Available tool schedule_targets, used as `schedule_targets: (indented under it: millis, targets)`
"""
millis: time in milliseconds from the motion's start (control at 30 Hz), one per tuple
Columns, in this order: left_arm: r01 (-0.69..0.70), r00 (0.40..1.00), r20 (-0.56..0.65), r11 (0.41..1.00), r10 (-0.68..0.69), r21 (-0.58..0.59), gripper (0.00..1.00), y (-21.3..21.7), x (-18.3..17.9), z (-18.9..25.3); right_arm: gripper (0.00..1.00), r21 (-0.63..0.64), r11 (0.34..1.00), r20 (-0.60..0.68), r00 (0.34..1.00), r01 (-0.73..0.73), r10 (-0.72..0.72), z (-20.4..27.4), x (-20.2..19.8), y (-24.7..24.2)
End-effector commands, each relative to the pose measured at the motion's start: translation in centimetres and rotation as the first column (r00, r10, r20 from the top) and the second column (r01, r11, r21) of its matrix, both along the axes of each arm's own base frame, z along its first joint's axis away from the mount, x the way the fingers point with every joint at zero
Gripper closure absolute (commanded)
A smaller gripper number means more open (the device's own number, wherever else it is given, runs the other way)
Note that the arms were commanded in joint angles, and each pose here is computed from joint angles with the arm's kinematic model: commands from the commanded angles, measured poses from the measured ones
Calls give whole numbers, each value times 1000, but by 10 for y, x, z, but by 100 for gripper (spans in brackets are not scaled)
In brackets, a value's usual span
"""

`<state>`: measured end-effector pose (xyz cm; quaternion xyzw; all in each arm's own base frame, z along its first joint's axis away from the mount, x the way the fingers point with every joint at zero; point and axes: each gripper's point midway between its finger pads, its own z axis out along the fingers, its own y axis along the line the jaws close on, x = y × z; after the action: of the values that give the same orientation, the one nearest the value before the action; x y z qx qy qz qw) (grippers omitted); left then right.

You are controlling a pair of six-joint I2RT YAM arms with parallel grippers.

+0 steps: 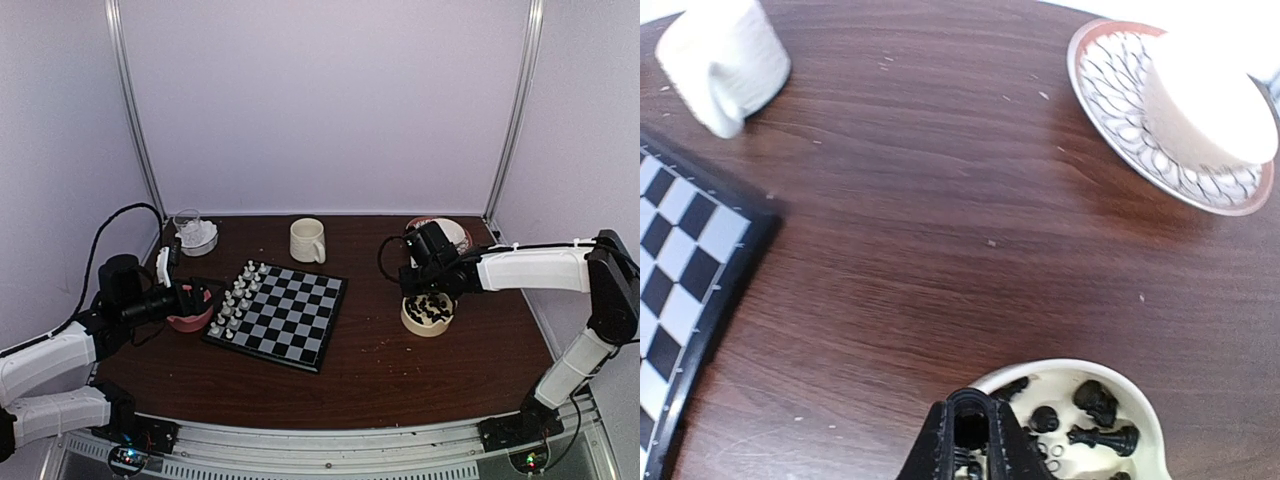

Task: Set up the chess pieces on the board

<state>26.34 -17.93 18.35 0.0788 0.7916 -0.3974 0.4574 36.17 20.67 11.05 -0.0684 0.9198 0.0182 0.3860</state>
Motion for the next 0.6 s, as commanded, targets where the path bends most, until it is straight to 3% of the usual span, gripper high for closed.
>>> schedule_targets:
  millis: [0, 567]
  targets:
    - [17, 998, 66, 1000, -15, -19, 2, -4, 1, 16, 90, 38, 997, 60, 996, -71, 69, 29, 8, 24]
    - [63, 995, 76, 998, -61, -18, 2, -12, -1, 16, 90, 116, 963, 19, 969, -245, 244, 22, 30, 103]
